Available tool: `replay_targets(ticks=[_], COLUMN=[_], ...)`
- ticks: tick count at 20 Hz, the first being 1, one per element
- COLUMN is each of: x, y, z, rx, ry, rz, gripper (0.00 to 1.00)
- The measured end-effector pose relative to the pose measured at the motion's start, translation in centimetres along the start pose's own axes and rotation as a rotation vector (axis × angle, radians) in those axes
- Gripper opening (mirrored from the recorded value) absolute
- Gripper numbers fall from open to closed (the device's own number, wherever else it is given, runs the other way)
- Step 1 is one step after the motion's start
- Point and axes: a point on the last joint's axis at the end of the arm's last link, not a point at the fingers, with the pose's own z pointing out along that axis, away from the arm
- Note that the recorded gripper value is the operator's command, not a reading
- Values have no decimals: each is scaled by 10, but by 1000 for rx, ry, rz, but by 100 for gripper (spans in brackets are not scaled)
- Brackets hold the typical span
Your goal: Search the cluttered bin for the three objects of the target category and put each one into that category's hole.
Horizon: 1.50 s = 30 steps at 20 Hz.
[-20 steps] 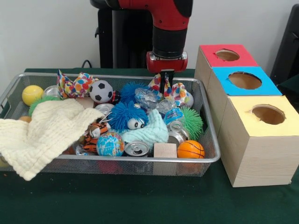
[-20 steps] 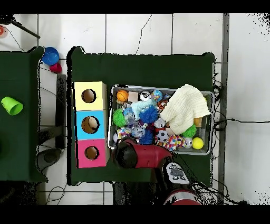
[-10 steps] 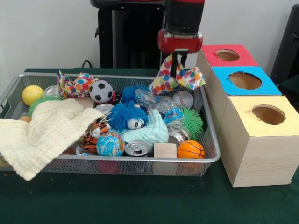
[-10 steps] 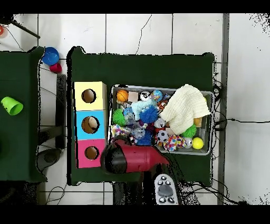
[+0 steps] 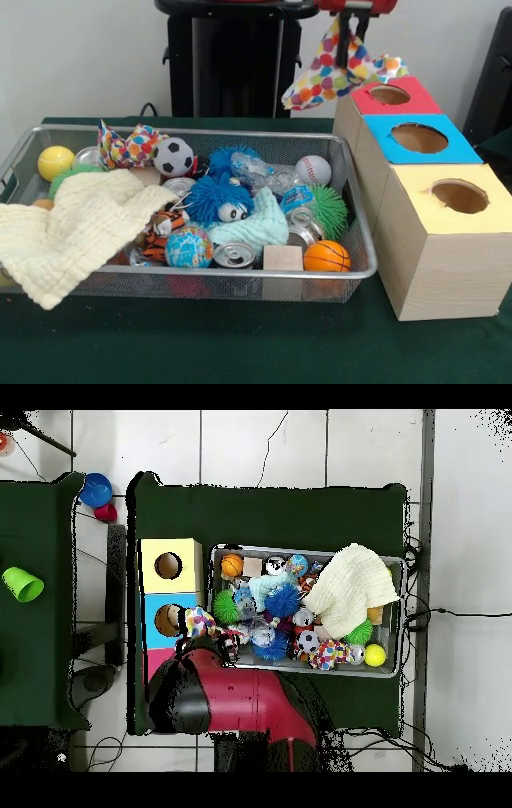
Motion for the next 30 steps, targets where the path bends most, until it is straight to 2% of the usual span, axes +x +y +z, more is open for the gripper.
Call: replay_targets(ticks=[4, 9, 13, 16, 18, 21, 25, 28, 30], x=[-14, -38, -59, -65, -68, -65, -62, -65, -69], y=[11, 50, 89, 107, 125, 131, 126, 111, 96], z=[-19, -34, -33, -27, -17, -4, 13, 30, 44], rx=[-6, -20, -38, -46, -55, -60, -52, -38, -27], ry=[-44, -91, -115, -115, -105, -82, -74, -92, -126], rz=[18, 8, 32, 57, 96, 134, 151, 172, 196], gripper=[0, 0, 0, 0, 0, 0, 0, 0, 0])
